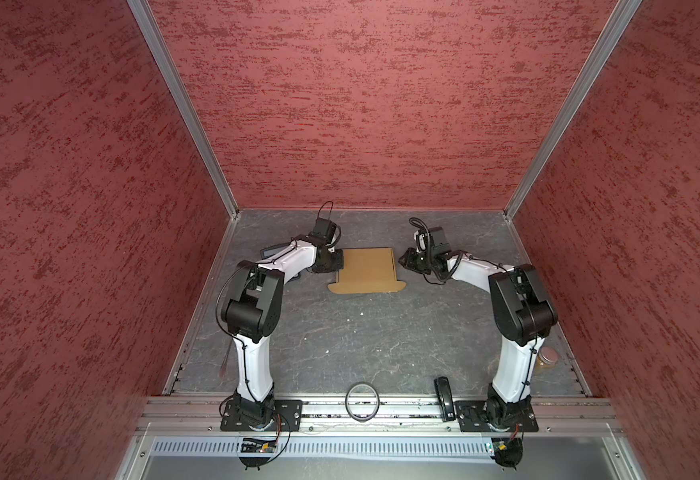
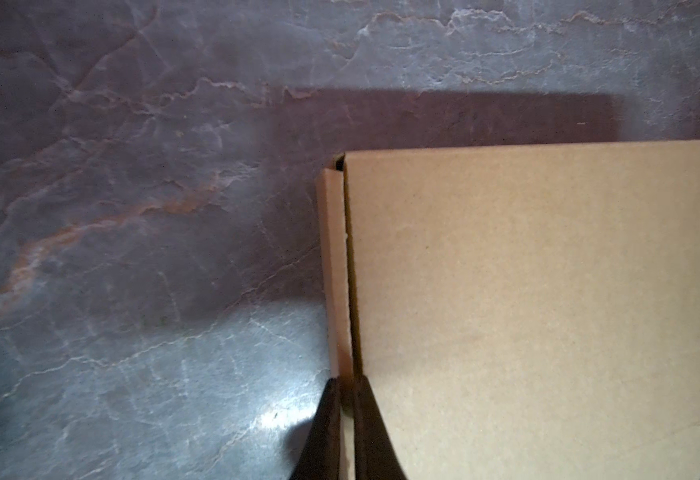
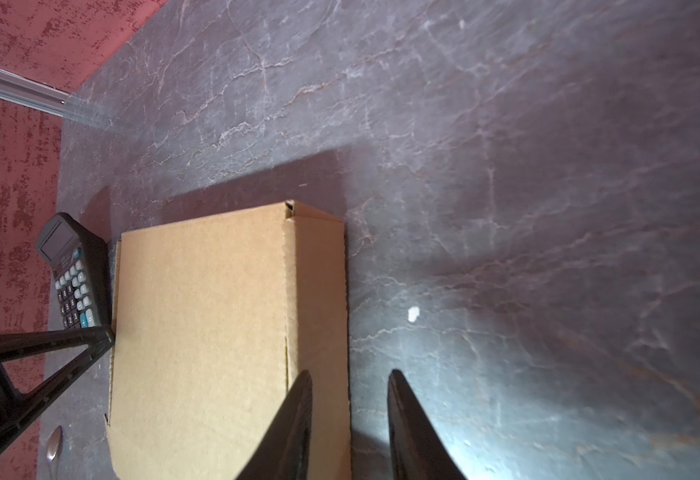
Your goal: Fold the paper box
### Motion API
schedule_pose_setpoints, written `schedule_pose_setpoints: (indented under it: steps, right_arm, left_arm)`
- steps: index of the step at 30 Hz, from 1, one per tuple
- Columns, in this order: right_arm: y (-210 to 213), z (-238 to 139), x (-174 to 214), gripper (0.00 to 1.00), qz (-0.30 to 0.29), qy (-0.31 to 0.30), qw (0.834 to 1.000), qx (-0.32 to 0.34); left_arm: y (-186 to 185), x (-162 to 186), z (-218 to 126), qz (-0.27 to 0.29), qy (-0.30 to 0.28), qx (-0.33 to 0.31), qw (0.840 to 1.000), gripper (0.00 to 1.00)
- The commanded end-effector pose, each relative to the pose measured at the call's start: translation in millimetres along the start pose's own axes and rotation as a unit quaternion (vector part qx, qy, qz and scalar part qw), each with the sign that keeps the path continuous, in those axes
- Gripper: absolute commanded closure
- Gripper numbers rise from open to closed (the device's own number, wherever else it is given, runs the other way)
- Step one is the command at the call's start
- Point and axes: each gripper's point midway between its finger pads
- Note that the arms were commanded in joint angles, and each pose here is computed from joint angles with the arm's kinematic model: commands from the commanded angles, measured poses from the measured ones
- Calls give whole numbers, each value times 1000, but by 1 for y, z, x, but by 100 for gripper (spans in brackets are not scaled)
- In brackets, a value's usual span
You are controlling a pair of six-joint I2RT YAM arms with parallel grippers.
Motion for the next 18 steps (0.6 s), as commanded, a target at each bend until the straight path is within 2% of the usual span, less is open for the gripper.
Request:
schedule_pose_setpoints:
  steps: [1,7,14,18]
  right_arm:
    - [14,-17,-16,67,-3,-26,999,-28]
    - [23,-21,-14,57,-7,-20,999,-49]
    - [37,-24,-9,36,-10,-3,996,-90]
    - [47,-19,-2,29,-9,19,992,-126]
  left_arm:
    - [8,7,8,4,11,-10,1000,91]
    - [14,10,11,0,12,-8,1000,91]
    - [21,10,13,-2,11,-7,1000,92]
    - [22,9,12,-2,9,-4,1000,92]
Point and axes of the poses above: each gripper's point midway between its finger pads, its own z axis out along the fingers, its own y axis along the line the jaws close on, x = y × z, and after that the axes turned 5 degrees about -z, right-handed
